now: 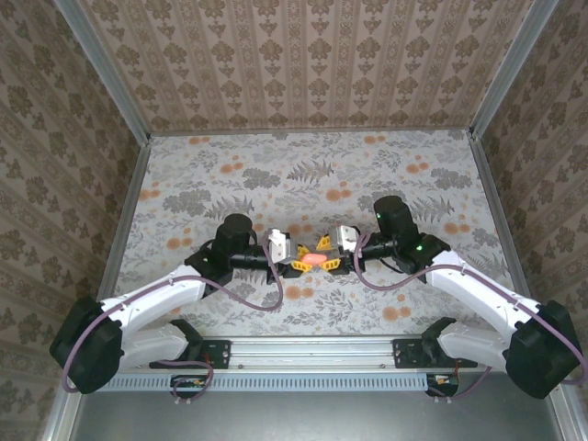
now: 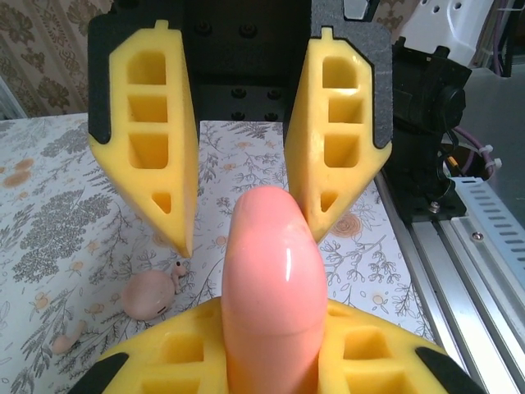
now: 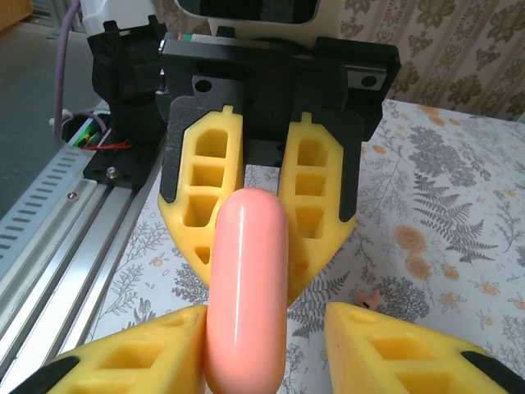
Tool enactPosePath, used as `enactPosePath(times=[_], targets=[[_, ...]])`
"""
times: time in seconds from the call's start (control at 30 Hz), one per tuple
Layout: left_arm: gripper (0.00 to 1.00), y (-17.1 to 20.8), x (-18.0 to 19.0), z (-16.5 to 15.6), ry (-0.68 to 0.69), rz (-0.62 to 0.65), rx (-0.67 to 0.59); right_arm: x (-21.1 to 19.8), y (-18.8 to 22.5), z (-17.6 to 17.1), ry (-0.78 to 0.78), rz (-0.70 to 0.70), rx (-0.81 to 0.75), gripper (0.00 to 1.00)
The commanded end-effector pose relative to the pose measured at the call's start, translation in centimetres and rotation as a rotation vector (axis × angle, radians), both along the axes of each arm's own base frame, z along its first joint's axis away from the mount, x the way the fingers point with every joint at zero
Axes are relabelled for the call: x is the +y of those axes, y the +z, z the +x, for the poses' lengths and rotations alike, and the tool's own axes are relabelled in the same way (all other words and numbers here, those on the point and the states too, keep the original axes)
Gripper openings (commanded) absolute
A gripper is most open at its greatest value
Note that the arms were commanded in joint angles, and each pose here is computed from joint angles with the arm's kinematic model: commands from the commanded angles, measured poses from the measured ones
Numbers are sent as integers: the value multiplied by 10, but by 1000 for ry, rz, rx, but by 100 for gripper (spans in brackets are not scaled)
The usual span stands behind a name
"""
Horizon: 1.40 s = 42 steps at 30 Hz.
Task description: Insert the wireless bluetooth earbuds into the charging case
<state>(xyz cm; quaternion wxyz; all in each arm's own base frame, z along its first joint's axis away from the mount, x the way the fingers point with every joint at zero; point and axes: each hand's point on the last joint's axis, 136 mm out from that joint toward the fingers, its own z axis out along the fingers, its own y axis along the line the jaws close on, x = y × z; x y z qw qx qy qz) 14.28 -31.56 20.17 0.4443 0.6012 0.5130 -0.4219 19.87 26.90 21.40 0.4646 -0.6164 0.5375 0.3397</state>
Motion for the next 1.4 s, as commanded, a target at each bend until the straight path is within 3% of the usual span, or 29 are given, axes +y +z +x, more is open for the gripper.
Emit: enactPosePath(times=[0.0,0.7,0.87,1.13,1.37], targets=[[18,7,-2,-3,-26,-12,-12,-4,22,12,-53,45,-55,41],[15,5,4,5,9,-24,1,-18,34,36,-175,70,-42,40],[15,4,8,18,75,-33,11,-19,44,37,-197,95,-30,42],[13,-12,23,68,355,30,58,-24,57,56,-365,93,180,44],[13,-34,64,123,684,51,218,-34,41,86,-668,23,426,40]])
